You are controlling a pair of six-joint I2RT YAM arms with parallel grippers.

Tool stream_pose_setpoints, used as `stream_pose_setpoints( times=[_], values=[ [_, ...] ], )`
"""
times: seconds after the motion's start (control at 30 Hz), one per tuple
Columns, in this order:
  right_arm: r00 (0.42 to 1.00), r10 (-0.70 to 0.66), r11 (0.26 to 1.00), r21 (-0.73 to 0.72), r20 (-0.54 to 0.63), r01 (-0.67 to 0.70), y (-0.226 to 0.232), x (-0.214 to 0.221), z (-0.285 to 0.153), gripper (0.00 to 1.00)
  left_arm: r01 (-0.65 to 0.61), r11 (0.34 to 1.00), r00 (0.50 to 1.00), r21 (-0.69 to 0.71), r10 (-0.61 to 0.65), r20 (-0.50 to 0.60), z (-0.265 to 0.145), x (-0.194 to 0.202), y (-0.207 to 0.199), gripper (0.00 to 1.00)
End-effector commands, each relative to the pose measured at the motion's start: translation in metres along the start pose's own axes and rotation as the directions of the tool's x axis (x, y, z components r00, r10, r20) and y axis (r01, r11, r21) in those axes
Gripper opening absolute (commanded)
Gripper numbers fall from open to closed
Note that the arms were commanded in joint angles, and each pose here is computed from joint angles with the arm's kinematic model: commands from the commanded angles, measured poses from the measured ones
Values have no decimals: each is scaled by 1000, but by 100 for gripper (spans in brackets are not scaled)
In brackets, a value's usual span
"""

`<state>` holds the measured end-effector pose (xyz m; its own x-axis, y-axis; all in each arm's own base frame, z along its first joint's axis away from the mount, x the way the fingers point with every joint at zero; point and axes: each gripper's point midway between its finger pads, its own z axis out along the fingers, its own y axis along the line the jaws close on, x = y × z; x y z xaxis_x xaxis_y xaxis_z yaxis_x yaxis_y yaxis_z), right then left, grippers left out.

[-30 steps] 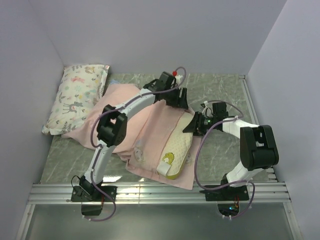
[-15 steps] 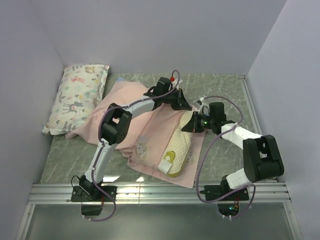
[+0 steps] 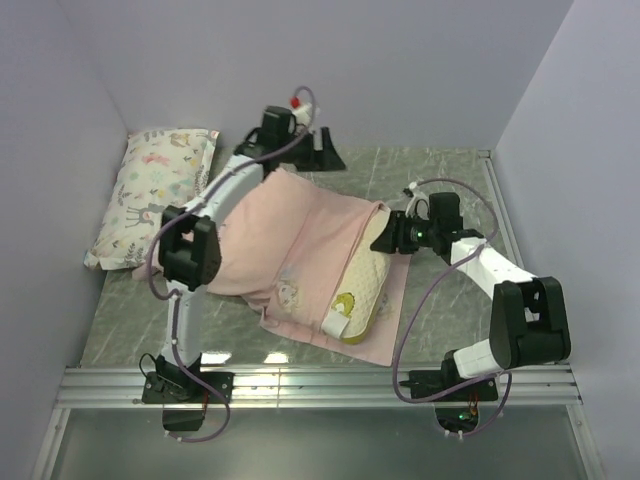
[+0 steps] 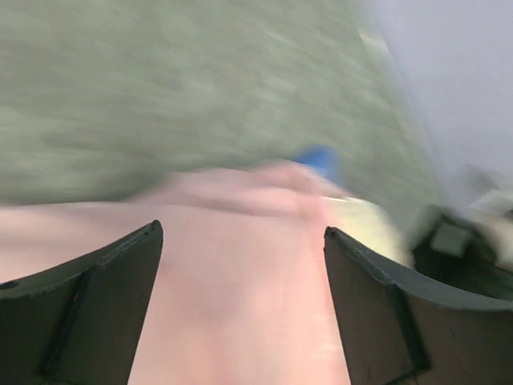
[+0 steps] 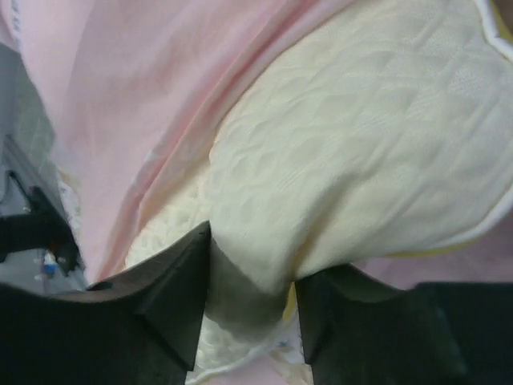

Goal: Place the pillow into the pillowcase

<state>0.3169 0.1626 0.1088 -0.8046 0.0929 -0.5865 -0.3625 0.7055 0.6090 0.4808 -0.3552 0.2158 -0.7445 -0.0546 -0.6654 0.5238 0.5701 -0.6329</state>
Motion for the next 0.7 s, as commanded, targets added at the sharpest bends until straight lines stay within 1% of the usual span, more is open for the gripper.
stream_pose_setpoints(
  times=[0.0,0.03,0.07,0.1,0.2,0.27,0.37,0.47,0.5,0.57,0.6,0.63,0.67],
  values=[
    [999,-33,998,49,17,32,2,-26,-10,73,-286,880,958,-380,278,-76,-52,-17,82,87],
    [1000,-8,998,56,-4,9,4,-25,-14,88,-309,855,950,-417,296,-96,-53,-16,95,88],
    [1000,11,998,59,-17,-10,6,-24,-15,89,-323,841,946,-434,300,-122,-49,-11,107,88],
    [999,29,998,63,-25,-28,6,-23,-17,97,-324,842,946,-432,296,-134,-45,-7,110,88],
    [991,97,994,57,-91,-92,8,-12,-18,98,-307,865,951,-396,259,-171,-26,8,115,88],
    [976,146,989,36,-162,-142,10,5,-17,98,-313,869,947,-383,256,-191,-11,20,117,88],
    [951,197,980,15,-238,-199,7,27,-8,98,-313,882,946,-352,256,-199,6,35,113,89],
    [916,241,967,4,-321,-253,2,49,9,93,-310,903,942,-296,249,-227,28,56,100,88],
    [913,243,965,-17,-328,-263,3,50,13,88,-294,918,943,-267,234,-235,34,64,93,88],
    [916,239,965,-29,-323,-262,-2,45,24,73,-275,937,939,-215,213,-272,46,86,83,73],
    [918,239,964,-37,-316,-264,-3,41,26,56,-256,949,939,-182,199,-281,50,93,75,61],
    [928,238,964,-46,-286,-261,-3,32,31,47,-238,965,936,-107,198,-292,57,103,56,30],
    [932,239,964,-53,-272,-262,-4,27,32,40,-226,972,936,-67,198,-289,59,105,43,18]
  ],
)
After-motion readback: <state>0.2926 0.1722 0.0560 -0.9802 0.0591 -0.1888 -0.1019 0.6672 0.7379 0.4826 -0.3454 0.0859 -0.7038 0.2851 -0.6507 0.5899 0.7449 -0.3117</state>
